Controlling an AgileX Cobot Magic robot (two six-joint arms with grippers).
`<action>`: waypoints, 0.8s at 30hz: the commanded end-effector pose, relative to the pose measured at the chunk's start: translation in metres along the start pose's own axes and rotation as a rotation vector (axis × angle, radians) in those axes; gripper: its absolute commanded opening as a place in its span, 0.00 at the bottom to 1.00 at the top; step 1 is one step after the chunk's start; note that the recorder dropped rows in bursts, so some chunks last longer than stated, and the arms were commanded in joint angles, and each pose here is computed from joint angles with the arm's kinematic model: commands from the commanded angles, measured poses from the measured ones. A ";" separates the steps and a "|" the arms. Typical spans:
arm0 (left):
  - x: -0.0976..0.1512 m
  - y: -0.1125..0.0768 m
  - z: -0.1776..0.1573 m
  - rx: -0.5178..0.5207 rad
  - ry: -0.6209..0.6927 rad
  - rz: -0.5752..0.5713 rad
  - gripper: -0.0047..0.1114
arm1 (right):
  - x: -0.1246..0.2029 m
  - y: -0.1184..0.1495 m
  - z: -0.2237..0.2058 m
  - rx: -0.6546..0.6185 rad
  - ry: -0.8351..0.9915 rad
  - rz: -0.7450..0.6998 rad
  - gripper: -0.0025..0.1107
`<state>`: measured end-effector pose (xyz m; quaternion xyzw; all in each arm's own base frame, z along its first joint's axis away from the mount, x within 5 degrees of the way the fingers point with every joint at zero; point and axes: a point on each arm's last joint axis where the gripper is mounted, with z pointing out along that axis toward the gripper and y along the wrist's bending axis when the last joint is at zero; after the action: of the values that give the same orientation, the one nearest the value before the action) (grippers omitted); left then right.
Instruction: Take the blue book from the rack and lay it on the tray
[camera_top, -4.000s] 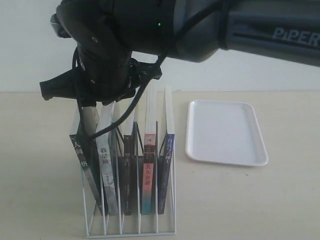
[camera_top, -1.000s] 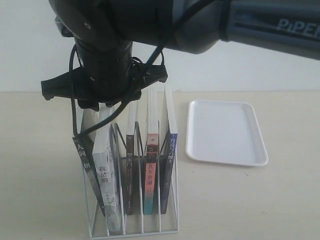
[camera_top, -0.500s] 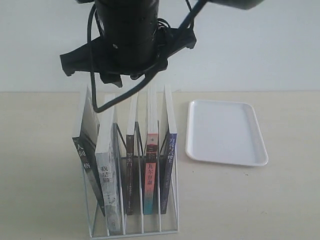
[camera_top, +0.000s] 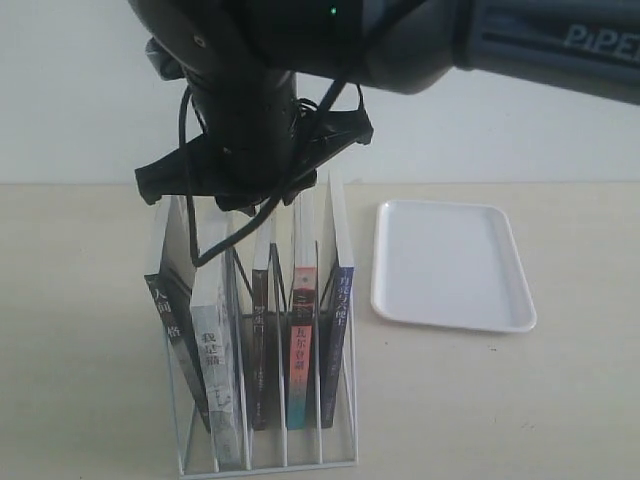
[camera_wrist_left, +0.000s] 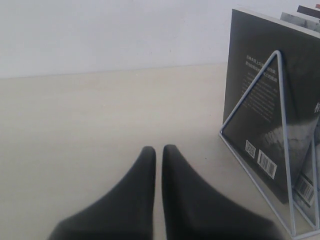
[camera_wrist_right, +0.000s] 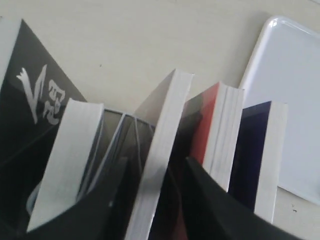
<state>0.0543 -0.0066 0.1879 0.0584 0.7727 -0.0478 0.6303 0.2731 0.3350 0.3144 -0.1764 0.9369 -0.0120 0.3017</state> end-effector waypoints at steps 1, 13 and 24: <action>0.001 0.000 0.000 -0.002 0.000 0.001 0.08 | -0.003 -0.002 0.003 -0.031 0.004 0.017 0.37; 0.001 0.000 0.000 -0.002 0.000 0.001 0.08 | 0.005 -0.005 0.018 -0.026 0.036 0.007 0.37; 0.001 0.000 0.000 -0.002 0.000 0.001 0.08 | 0.008 -0.006 0.023 -0.029 0.042 0.011 0.12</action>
<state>0.0543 -0.0066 0.1879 0.0584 0.7727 -0.0478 0.6303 0.2792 0.3318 0.2940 -0.1795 0.9432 0.0059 0.2797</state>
